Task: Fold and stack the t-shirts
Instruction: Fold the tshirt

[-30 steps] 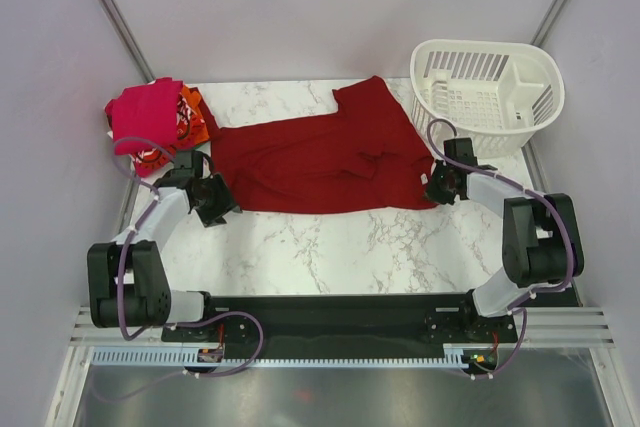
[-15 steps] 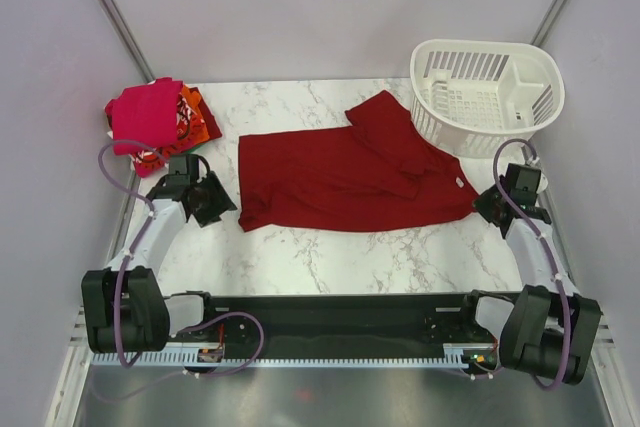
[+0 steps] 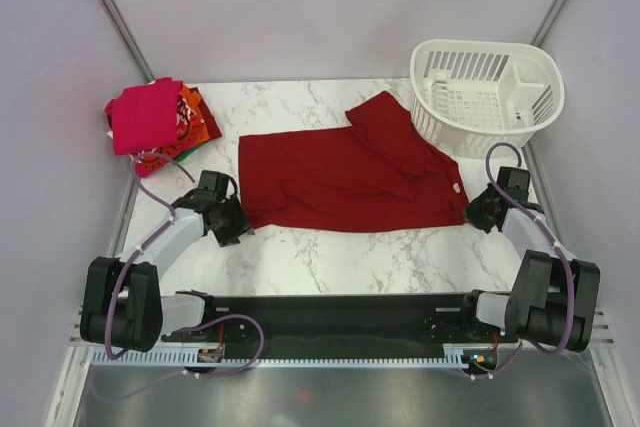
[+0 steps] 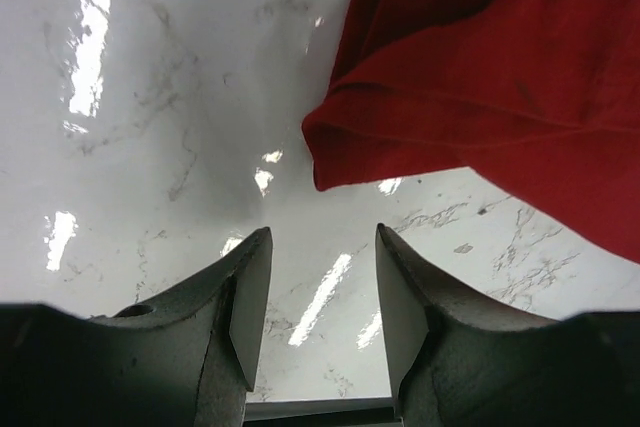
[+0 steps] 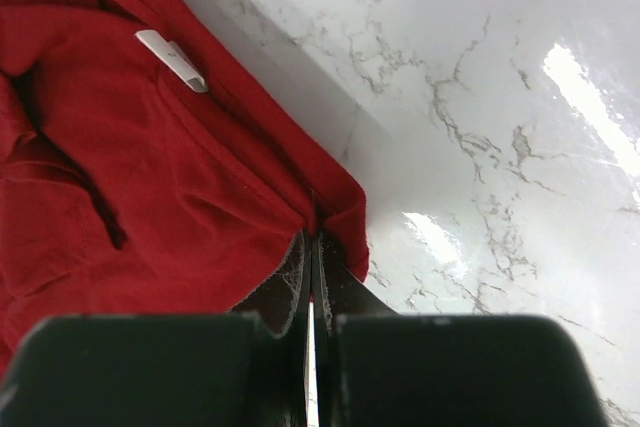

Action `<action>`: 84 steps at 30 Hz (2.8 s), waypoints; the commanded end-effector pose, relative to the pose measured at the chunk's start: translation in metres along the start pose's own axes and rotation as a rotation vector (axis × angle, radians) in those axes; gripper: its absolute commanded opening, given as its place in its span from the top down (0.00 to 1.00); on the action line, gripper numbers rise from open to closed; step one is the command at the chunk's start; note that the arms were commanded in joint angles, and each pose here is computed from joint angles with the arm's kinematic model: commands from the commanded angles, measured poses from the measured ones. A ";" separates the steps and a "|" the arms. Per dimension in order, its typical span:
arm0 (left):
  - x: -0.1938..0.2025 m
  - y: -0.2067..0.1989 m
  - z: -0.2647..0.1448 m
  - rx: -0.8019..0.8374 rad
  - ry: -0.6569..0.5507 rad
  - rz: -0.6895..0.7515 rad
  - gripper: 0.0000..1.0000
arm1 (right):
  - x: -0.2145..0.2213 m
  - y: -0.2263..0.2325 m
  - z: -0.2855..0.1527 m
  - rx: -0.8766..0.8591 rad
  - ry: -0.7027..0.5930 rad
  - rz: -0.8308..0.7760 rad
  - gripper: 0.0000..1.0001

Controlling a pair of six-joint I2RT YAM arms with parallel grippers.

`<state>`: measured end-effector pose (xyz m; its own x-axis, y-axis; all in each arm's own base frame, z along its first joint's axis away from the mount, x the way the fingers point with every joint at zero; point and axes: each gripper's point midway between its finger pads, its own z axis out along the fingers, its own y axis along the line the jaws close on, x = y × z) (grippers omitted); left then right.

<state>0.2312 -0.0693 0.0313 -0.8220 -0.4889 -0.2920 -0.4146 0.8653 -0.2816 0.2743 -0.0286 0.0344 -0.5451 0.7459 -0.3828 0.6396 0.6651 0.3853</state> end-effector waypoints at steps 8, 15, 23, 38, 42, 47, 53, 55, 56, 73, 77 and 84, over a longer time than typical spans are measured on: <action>-0.019 -0.001 0.006 -0.061 -0.143 -0.021 0.47 | -0.006 0.015 0.002 -0.078 -0.007 -0.027 1.00; -0.041 -0.011 0.005 -0.023 -0.236 0.013 0.48 | -0.001 0.015 0.006 -0.091 0.011 -0.031 1.00; -0.049 -0.020 0.006 0.024 -0.273 0.032 0.50 | 0.000 0.018 0.010 -0.103 0.023 -0.031 1.00; -0.049 -0.027 0.015 0.037 -0.241 0.035 0.98 | 0.001 0.016 0.010 -0.097 0.020 -0.036 1.00; -0.058 -0.036 -0.009 0.070 -0.277 0.053 0.98 | -0.002 0.015 0.007 -0.085 0.005 -0.038 1.00; -0.060 -0.033 -0.045 0.026 -0.243 0.117 0.98 | -0.023 0.022 -0.016 -0.086 -0.078 -0.030 1.00; -0.035 -0.012 -0.068 -0.064 -0.095 0.193 0.98 | -0.029 0.019 -0.034 -0.068 -0.139 0.002 1.00; -0.025 -0.017 -0.074 -0.024 -0.065 0.156 0.98 | -0.031 0.014 -0.038 -0.046 -0.163 0.013 1.00; -0.025 -0.022 -0.080 0.006 -0.073 0.157 0.98 | -0.037 0.011 -0.044 -0.028 -0.200 0.017 1.00; 0.026 -0.001 -0.116 0.095 0.058 0.051 0.78 | -0.037 -0.018 -0.056 0.028 -0.237 0.139 0.96; 0.050 0.004 -0.136 0.156 0.048 0.054 0.50 | -0.036 -0.017 -0.064 0.003 -0.271 0.128 0.24; 0.037 -0.006 -0.155 0.213 -0.046 0.075 0.48 | -0.048 0.037 -0.087 -0.214 -0.293 0.060 0.07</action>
<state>0.1373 -0.0670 0.1518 -0.8235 -0.4454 -0.3514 -0.2989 0.8670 -0.3986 0.2519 -0.0530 0.0997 -0.3206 0.7893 -0.5236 0.6580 0.5832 0.4763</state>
